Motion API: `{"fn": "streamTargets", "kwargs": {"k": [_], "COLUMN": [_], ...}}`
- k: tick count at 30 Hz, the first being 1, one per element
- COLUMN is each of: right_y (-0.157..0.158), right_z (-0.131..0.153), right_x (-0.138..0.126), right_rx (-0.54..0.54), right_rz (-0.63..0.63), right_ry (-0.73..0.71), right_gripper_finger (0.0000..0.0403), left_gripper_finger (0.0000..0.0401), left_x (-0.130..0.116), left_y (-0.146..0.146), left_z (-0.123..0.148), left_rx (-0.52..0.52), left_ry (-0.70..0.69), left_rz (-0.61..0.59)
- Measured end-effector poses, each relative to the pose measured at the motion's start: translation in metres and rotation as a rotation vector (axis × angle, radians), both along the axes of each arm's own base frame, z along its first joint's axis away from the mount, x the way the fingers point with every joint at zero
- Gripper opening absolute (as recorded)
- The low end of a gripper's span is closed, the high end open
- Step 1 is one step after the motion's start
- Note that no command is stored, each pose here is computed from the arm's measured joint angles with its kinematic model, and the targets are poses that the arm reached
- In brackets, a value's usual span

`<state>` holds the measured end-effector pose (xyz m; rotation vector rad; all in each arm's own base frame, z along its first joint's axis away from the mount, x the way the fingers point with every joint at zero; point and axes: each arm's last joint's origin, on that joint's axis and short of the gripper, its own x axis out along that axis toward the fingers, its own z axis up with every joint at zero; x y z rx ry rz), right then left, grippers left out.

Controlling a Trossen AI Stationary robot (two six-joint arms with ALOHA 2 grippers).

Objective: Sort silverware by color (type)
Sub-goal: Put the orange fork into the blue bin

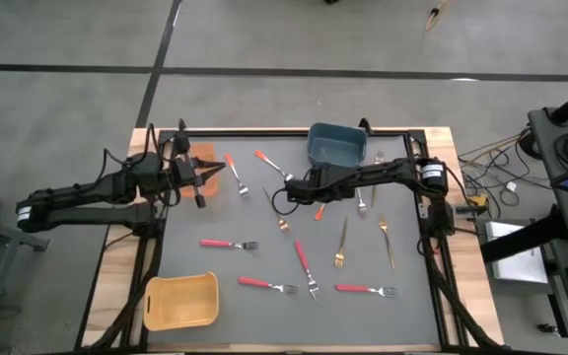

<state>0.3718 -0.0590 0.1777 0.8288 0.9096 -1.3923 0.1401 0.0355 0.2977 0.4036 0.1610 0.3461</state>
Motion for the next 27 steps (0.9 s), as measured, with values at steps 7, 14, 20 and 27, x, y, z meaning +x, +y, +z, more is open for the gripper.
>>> {"fn": "streamTargets", "kwargs": {"k": [7, 14, 20, 27], "right_y": [-0.004, 0.000, 0.007, 0.014], "right_z": [-0.023, -0.031, -0.035, -0.046], "right_x": [0.003, 0.000, -0.003, -0.008], "right_rx": [0.011, 0.021, 0.015, 0.000], "right_rz": [-0.024, -0.047, -0.054, -0.074], "right_ry": [0.056, 0.072, 0.072, 0.046], "right_gripper_finger": [0.0255, 0.0251, 0.0249, 0.0247], "left_gripper_finger": [0.0000, 0.0000, 0.0000, 0.0000], "left_x": [0.000, 0.001, 0.002, 0.007], "left_y": [0.000, 0.000, 0.000, 0.002], "left_z": [0.000, 0.000, 0.000, -0.001], "left_rx": [0.000, 0.000, 0.001, 0.004], "left_ry": [0.002, 0.002, -0.006, 0.000], "left_rz": [0.001, 0.001, 0.001, 0.000]}}
